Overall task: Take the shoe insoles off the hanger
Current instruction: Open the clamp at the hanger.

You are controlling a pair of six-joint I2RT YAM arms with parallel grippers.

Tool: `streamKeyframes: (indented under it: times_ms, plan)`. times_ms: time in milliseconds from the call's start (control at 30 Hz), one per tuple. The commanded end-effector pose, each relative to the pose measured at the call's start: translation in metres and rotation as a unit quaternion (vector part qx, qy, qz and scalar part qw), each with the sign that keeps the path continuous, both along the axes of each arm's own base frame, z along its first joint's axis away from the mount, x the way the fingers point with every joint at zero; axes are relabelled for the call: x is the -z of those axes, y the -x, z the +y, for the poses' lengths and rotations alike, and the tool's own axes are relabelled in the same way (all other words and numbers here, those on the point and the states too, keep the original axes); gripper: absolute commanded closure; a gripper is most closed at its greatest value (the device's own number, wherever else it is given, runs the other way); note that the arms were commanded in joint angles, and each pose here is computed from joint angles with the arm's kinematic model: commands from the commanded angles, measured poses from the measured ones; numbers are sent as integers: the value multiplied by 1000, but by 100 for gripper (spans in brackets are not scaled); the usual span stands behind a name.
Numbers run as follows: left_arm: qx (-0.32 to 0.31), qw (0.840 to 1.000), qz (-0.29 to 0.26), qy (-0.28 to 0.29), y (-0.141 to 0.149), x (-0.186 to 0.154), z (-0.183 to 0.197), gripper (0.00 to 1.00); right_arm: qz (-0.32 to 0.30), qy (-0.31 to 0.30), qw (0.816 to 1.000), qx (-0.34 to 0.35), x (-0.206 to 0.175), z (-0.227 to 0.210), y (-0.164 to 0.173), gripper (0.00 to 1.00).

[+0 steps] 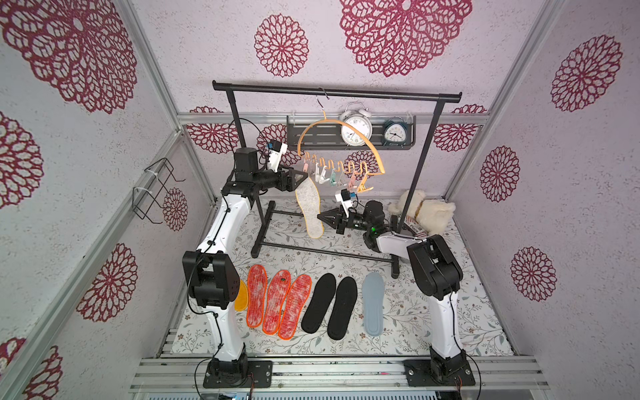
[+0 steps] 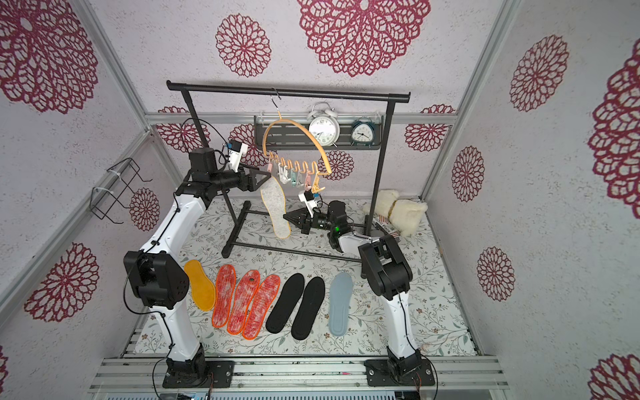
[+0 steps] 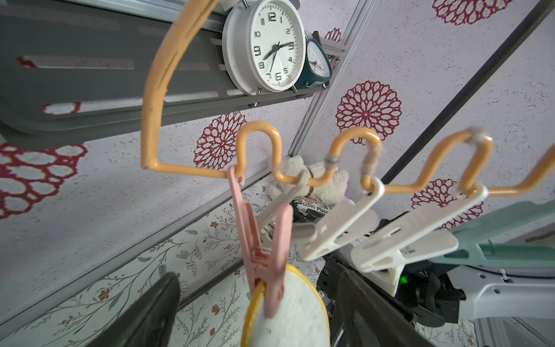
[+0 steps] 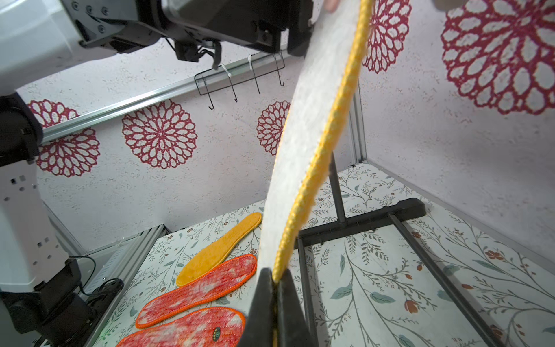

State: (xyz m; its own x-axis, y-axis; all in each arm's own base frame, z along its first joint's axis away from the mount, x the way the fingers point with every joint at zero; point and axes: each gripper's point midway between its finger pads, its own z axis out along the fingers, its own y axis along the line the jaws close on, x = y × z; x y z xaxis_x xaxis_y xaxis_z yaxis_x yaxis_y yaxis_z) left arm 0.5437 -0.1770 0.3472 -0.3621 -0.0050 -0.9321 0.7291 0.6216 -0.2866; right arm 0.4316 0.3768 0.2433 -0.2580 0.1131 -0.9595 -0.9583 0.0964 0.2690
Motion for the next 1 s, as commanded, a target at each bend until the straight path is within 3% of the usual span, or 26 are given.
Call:
streamKeyframes:
  times_ms: [0, 233, 500, 800, 967]
  plan:
    - [14, 1000, 5, 24, -8, 3, -3, 14, -27, -13, 999, -22, -35, -8, 18, 100]
    - [28, 998, 4, 57, -16, -1, -8, 17, -26, -9, 999, -32, -38, -10, 26, 100]
    - [64, 991, -2, 120, -13, -29, -20, 35, -24, -7, 999, -33, -38, -12, 29, 100]
    - [72, 990, -3, 125, -10, -31, -24, 68, -27, -9, 999, -30, -41, -13, 28, 100]
    - [66, 990, -1, 126, -11, -31, -25, 79, -30, -11, 999, -28, -45, -13, 27, 100]
